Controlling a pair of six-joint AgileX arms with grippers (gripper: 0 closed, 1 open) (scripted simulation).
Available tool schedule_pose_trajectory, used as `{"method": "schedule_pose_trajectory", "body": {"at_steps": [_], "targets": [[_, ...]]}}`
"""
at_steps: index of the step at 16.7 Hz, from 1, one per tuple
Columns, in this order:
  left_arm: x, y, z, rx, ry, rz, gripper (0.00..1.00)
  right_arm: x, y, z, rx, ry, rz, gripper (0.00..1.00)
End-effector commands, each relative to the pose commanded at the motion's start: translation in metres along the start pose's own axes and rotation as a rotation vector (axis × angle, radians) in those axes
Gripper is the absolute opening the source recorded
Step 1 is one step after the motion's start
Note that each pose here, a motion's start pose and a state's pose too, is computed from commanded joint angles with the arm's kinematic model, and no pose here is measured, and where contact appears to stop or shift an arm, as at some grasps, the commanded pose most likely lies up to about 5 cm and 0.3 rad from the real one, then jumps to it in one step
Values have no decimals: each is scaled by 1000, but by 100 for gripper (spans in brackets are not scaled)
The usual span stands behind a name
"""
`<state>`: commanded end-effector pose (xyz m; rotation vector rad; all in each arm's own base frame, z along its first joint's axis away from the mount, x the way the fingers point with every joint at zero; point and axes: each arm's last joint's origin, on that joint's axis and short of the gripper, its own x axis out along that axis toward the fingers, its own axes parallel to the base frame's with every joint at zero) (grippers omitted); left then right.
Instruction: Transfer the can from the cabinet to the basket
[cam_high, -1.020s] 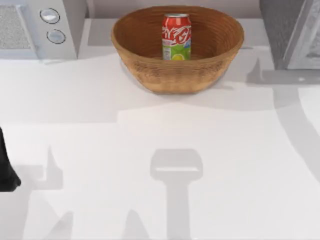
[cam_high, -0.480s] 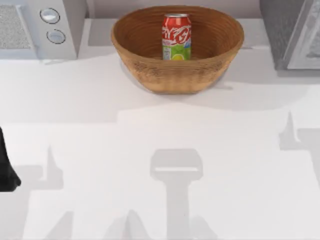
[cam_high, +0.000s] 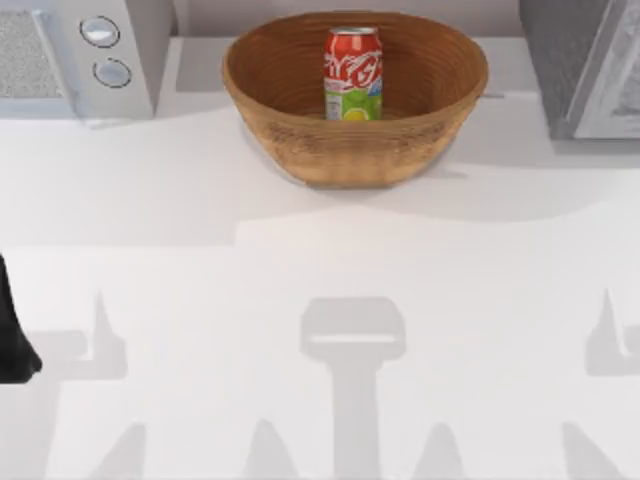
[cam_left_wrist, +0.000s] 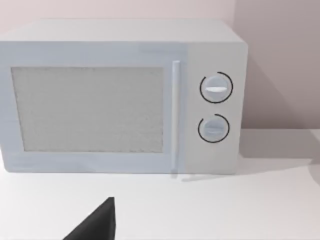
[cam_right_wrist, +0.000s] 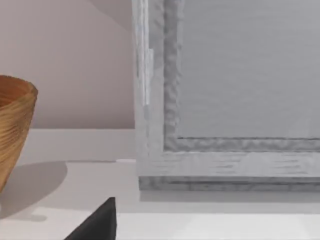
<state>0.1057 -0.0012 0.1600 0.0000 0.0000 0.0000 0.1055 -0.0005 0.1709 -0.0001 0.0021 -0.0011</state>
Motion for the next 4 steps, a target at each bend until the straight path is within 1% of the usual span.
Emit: {"method": "schedule_pose_trajectory", "body": {"at_steps": [2,4], "targets": [[0,0,0,0,0,0,100,0,-1,-10,0,-2,1,100],[0,0,0,0,0,0,100,0,-1,-11,0,-2,1,100]]}}
